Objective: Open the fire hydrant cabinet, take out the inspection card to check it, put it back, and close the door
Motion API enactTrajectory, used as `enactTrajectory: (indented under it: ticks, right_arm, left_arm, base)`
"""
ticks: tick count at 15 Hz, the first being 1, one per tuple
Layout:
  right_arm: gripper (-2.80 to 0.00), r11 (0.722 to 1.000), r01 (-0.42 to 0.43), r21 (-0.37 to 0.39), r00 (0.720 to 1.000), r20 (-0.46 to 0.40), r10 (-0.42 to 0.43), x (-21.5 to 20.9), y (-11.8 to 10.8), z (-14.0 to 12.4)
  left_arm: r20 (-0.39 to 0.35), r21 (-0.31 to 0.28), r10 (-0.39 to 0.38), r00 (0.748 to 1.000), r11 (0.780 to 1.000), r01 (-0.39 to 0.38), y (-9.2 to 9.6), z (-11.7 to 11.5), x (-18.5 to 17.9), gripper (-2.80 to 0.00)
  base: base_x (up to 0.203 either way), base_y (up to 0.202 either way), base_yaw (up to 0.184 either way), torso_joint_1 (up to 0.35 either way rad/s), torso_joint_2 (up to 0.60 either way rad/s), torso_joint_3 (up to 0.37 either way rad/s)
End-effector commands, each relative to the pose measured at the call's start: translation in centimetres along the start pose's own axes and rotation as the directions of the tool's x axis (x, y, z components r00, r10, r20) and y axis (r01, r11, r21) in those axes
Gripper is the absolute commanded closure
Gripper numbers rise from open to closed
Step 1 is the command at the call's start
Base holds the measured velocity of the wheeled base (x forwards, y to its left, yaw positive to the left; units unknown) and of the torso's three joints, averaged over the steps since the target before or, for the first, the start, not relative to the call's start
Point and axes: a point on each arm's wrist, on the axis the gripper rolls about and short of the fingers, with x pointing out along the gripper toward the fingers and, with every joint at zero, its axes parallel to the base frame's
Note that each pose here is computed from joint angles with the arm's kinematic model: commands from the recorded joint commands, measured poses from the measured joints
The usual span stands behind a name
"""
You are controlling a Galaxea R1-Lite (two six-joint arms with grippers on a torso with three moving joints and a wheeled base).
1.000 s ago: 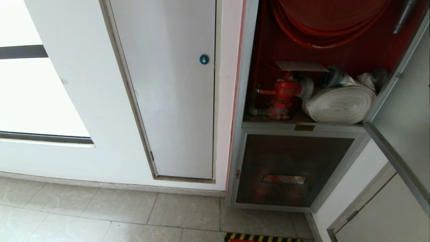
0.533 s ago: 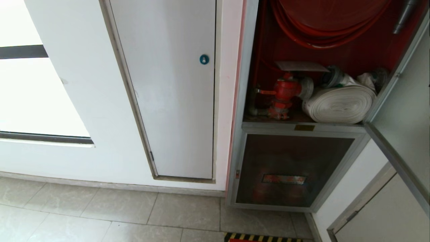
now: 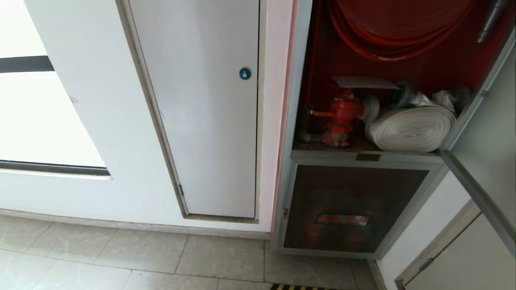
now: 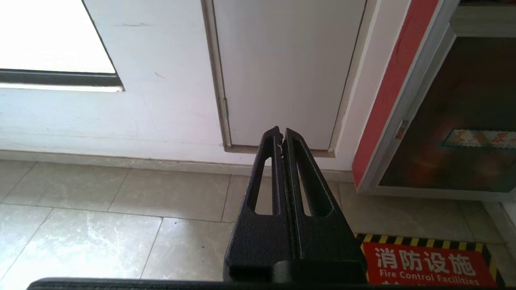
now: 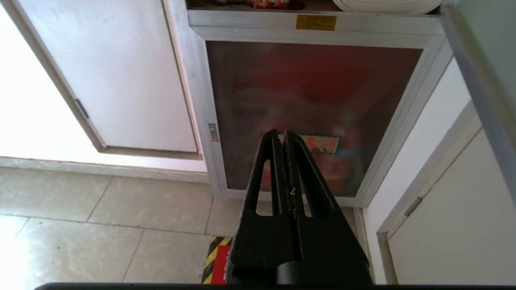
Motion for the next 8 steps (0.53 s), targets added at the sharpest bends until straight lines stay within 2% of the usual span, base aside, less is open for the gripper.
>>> enactTrajectory:
  ticks: [1, 8]
  right_arm:
    - [0.0, 1.0, -0.001, 0.0, 1.0, 0.002, 0.001, 0.0, 0.0, 0.02]
    - [0.0, 1.0, -0.001, 0.0, 1.0, 0.002, 0.001, 0.0, 0.0, 0.02]
  left_arm:
    - [0.0, 0.0, 0.0, 1.0, 1.0, 0.0, 0.0, 0.01, 0.01, 0.0]
    - [0.0, 0.0, 0.0, 1.0, 1.0, 0.0, 0.0, 0.01, 0.01, 0.0]
  base:
    - [0.195, 0.0, -0.001, 0.034, 0.01, 0.005]
    - [0.197, 0.0, -0.001, 0.004, 0.01, 0.002]
